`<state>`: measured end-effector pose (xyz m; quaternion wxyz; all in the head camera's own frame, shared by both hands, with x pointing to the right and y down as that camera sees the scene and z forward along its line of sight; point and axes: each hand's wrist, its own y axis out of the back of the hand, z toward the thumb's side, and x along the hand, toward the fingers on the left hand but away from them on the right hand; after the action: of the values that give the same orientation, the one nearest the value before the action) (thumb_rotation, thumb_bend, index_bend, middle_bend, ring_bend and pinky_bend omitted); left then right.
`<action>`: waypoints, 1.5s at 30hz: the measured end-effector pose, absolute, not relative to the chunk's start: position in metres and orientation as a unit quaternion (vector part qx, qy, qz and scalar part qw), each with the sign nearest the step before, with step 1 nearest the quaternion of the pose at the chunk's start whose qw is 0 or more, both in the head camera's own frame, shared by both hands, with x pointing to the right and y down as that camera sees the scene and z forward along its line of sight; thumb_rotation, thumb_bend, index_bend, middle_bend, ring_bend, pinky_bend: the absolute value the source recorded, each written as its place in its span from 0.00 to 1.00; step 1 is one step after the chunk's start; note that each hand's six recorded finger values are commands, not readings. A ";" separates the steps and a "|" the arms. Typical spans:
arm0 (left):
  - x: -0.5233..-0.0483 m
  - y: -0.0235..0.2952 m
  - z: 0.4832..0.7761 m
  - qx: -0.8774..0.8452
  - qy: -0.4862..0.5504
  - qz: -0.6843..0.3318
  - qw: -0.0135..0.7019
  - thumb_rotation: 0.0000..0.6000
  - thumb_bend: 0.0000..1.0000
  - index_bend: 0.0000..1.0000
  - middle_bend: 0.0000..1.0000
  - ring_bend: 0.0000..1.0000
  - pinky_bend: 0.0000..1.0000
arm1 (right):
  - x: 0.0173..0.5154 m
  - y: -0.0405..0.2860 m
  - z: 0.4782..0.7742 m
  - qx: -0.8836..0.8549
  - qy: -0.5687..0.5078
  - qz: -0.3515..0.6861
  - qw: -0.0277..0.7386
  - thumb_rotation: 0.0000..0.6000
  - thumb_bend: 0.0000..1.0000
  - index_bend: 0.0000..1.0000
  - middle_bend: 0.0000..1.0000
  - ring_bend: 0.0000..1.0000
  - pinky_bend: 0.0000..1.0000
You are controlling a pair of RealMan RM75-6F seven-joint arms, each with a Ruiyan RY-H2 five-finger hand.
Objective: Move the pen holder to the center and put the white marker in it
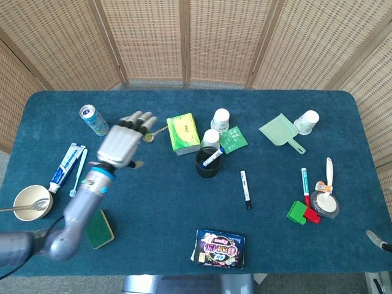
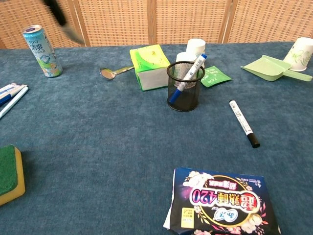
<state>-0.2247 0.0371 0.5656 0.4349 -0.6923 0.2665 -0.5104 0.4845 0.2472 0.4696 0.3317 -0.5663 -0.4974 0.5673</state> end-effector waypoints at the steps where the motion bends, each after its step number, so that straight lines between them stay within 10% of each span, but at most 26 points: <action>1: -0.239 0.039 0.561 -0.687 0.270 -0.514 0.436 1.00 0.06 0.02 0.00 0.00 0.15 | 0.484 0.247 0.470 -0.566 -0.497 0.569 0.332 1.00 0.00 0.14 0.00 0.00 0.00; 17: -0.419 0.113 0.536 -0.619 0.263 -0.621 0.403 1.00 0.07 0.18 0.00 0.00 0.06 | 0.474 0.243 0.486 -0.559 -0.483 0.586 0.334 1.00 0.00 0.19 0.00 0.00 0.00; 45: -0.458 0.198 0.496 -0.638 0.420 -0.563 0.314 1.00 0.07 0.20 0.00 0.00 0.06 | 0.324 0.194 0.535 -0.650 -0.372 0.546 0.376 1.00 0.00 0.15 0.00 0.00 0.00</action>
<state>-0.4579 0.1979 0.4961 0.3143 -0.6384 0.4203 -0.5631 0.3242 0.1940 0.5348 0.3758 -0.6502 -0.3717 0.5458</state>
